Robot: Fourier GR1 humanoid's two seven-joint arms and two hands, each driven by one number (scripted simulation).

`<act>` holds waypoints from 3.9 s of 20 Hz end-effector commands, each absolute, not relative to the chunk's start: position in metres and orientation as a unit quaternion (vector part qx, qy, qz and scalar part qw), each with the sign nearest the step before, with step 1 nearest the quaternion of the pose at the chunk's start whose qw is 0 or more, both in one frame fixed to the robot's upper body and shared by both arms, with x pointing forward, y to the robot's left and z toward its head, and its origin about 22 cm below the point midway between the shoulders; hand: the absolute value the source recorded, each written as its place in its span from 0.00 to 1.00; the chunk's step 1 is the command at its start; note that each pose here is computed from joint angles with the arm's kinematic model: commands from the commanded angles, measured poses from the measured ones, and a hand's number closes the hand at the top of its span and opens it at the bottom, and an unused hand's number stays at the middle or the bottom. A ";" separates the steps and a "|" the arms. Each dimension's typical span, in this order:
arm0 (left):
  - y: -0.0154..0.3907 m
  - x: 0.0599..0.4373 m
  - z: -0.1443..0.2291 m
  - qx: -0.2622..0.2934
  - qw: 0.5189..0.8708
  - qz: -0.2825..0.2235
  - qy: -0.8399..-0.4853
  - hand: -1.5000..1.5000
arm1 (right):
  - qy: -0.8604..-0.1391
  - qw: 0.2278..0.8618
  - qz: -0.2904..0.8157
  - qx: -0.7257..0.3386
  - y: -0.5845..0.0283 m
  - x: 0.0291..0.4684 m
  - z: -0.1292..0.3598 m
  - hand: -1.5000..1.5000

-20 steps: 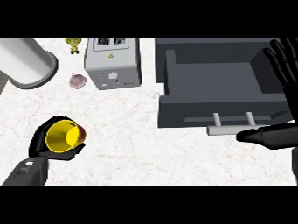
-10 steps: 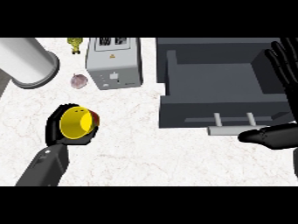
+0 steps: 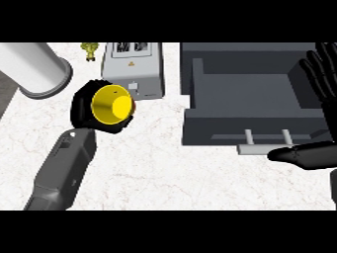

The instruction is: Pick up the cup, place it into the drawer and close the drawer

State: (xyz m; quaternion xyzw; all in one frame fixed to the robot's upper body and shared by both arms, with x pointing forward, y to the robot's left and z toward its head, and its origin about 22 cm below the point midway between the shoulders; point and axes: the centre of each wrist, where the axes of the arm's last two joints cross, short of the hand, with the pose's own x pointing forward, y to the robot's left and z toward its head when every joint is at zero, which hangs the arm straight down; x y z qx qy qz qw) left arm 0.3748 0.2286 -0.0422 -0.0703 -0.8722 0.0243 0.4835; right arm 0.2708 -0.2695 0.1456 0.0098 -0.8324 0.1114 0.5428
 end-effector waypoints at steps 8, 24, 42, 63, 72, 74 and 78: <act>0.123 0.424 0.108 -0.113 0.462 -0.043 -0.879 1.00 | -0.831 0.545 0.108 0.003 -0.271 0.264 0.135 0.00; 0.036 0.446 0.171 -0.003 0.559 -0.094 -0.824 1.00 | -0.841 0.527 0.121 0.016 -0.267 0.281 0.142 0.00; 0.046 0.441 0.111 -0.022 0.636 -0.169 -0.753 0.00 | -0.850 0.494 0.164 0.081 -0.239 0.300 0.164 0.00; 0.049 0.439 0.113 -0.098 0.567 -0.012 -0.818 0.00 | -0.677 0.523 0.517 0.046 -0.227 0.282 0.147 0.00; 0.064 0.432 0.084 -0.131 0.572 0.018 -0.810 0.00 | -0.600 0.586 0.543 -0.030 -0.202 0.298 0.037 0.00; 0.077 0.435 0.086 -0.144 0.566 0.025 -0.811 0.00 | -0.590 0.577 0.564 -0.026 -0.197 0.302 0.019 0.00; 0.091 0.437 0.097 -0.139 0.555 0.027 -0.820 0.00 | -0.550 0.599 0.579 -0.058 -0.212 0.336 -0.003 1.00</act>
